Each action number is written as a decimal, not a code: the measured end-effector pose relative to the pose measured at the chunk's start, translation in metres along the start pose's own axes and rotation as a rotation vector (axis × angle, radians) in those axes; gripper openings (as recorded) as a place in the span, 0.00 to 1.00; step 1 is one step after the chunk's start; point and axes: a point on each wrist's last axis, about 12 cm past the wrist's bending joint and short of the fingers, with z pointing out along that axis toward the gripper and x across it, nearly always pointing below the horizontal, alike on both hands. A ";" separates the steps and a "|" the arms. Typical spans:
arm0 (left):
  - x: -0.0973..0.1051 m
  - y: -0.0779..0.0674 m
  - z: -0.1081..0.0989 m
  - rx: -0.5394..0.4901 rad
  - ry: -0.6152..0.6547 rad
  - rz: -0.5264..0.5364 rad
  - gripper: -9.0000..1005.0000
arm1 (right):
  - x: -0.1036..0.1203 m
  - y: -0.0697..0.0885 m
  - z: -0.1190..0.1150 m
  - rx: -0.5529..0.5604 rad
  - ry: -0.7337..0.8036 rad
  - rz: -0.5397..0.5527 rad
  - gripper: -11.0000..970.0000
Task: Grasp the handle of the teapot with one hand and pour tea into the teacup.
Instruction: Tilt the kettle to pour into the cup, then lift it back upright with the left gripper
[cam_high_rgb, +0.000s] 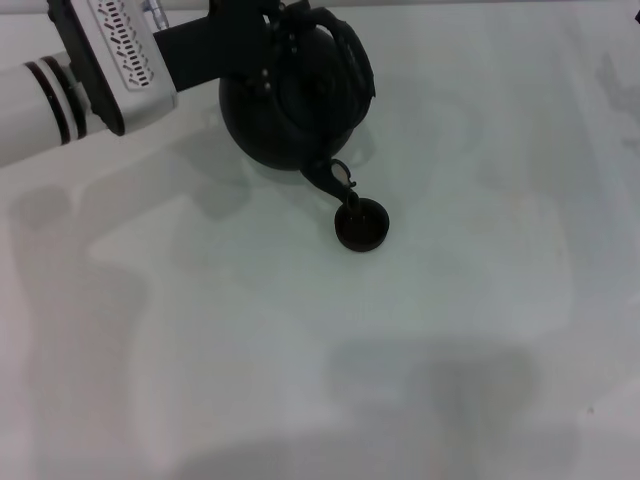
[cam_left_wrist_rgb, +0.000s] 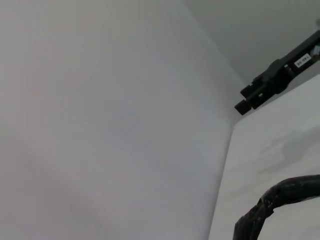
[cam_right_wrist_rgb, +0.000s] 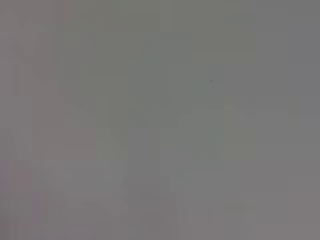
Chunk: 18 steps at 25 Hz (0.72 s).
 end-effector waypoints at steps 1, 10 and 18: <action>0.000 0.000 0.000 0.004 0.001 0.005 0.11 | 0.000 0.000 0.000 0.000 0.000 0.003 0.88; -0.002 0.004 0.003 0.009 -0.001 0.020 0.11 | 0.000 -0.001 0.000 0.005 -0.001 0.009 0.88; -0.004 0.006 0.007 0.027 -0.002 0.038 0.11 | 0.000 -0.001 -0.001 0.011 -0.001 0.013 0.88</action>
